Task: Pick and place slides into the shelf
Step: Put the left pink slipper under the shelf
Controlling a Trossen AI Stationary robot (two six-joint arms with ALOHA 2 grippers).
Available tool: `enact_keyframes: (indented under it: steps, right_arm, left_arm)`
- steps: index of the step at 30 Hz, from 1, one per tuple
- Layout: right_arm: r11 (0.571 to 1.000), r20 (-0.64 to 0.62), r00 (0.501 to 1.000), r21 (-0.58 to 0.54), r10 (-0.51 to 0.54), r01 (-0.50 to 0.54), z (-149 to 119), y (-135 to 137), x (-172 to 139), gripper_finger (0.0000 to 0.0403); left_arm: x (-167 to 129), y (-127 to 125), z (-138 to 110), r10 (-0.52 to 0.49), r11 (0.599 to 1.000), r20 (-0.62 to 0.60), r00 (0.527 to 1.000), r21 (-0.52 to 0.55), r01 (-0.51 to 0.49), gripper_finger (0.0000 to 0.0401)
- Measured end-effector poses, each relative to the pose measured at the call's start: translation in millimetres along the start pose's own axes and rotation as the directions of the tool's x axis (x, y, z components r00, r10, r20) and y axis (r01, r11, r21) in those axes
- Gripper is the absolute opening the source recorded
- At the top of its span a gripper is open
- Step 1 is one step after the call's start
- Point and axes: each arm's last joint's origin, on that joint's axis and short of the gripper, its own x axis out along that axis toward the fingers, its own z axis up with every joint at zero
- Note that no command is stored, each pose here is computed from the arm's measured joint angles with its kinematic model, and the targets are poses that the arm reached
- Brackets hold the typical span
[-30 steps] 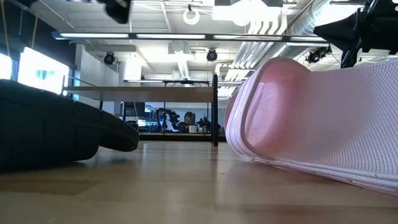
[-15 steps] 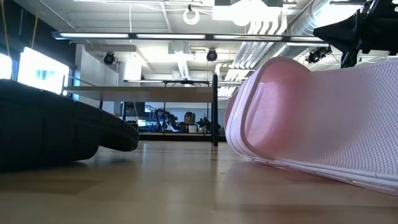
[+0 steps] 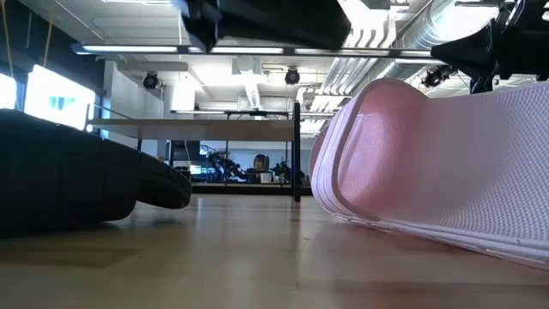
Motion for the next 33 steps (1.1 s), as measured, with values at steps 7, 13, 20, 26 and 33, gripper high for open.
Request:
enact_keyframes:
  steps: [7,13,20,26,33]
  right_arm:
    - [1.0,-0.017,1.0,-0.013,-0.005,0.005,-2,-1,0,0.0]
    - [1.0,-0.019,1.0,-0.022,-0.005,0.005,-2,-1,0,0.0]
    - [0.999,-0.019,1.0,-0.035,-0.005,0.004,-2,-1,0,0.0]
    - [0.999,-0.019,1.0,-0.05,-0.005,0.004,-2,-1,0,0.0]
    - [0.998,-0.018,1.0,-0.063,-0.007,0.006,-2,-1,0,0.0]
  left_arm:
    - [18,0,-4,0.032,0.999,-0.017,0.999,-0.001,-0.032,0.0169]
    - [25,8,-2,0.092,0.994,-0.007,0.996,-0.054,-0.093,0.0217]
    - [25,9,-6,0.074,0.995,-0.051,0.996,-0.059,-0.077,0.0213]
    - [28,14,-12,0.148,0.989,-0.067,0.987,-0.016,-0.149,0.019]
    - [42,20,-16,0.085,0.995,-0.118,0.989,-0.034,-0.089,0.0169]
